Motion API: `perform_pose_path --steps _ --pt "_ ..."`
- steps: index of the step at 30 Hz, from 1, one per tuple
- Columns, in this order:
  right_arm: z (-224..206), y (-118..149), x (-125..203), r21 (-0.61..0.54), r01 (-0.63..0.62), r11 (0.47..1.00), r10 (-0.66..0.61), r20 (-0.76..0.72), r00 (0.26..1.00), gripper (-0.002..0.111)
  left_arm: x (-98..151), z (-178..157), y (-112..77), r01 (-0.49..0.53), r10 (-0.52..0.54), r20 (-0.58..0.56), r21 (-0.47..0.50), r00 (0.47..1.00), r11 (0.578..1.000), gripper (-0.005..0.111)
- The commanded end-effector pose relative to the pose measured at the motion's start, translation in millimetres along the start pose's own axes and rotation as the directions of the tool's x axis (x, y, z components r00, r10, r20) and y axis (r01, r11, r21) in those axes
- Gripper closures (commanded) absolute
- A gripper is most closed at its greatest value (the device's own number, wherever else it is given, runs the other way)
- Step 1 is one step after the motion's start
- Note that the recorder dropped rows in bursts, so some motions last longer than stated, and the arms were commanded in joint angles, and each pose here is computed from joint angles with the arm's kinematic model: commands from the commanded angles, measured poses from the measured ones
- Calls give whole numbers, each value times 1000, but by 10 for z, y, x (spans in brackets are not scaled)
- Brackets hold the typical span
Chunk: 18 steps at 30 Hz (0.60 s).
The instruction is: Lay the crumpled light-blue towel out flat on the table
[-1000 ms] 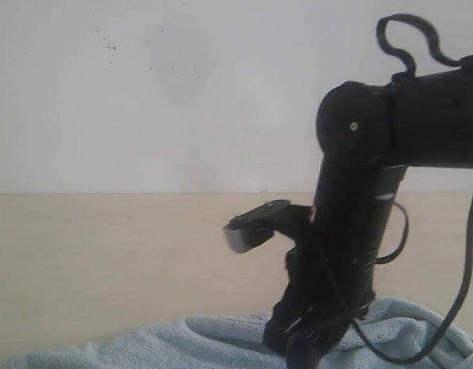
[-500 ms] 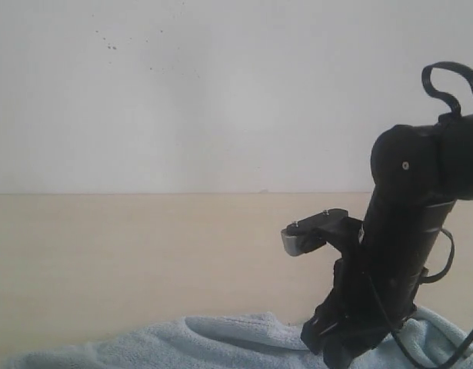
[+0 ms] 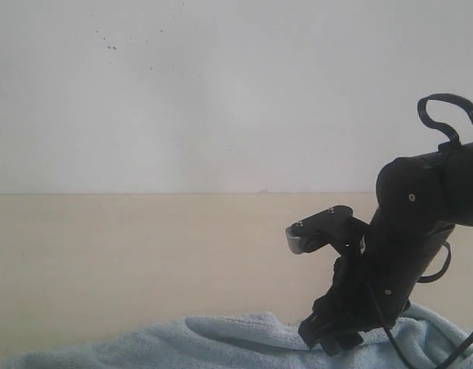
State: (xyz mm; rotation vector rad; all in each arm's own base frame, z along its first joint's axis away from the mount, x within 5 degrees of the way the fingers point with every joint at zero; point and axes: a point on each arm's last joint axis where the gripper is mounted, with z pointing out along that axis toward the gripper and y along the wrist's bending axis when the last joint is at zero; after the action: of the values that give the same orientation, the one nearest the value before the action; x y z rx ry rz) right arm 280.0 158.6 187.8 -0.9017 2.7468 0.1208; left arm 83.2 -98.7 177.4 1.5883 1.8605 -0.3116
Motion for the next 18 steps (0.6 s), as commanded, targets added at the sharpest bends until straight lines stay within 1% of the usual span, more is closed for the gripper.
perform_pose_path --steps 1,3,4,8,15,18 --pt "-23 -30 -18 12 -14 1000 13 39 999 52 -104 43 111 172 -173 -5 -41 985 984 48" --pt "-23 -29 -15 12 -16 1000 16 36 999 52 -107 104 116 242 -242 -54 -9 969 970 48" --pt "-23 -28 -9 11 -16 1000 16 29 999 52 -124 138 110 255 -253 -80 15 964 967 48" --pt "-23 -21 37 3 -18 1000 18 -21 1000 52 -172 296 110 238 -228 -142 56 963 970 48" --pt "-23 -18 54 0 -21 1000 21 -40 999 52 -98 526 158 257 -243 -220 36 945 966 48" --pt "-23 -18 54 1 -23 1000 23 -40 999 52 -74 582 154 239 -221 -245 47 944 970 48"
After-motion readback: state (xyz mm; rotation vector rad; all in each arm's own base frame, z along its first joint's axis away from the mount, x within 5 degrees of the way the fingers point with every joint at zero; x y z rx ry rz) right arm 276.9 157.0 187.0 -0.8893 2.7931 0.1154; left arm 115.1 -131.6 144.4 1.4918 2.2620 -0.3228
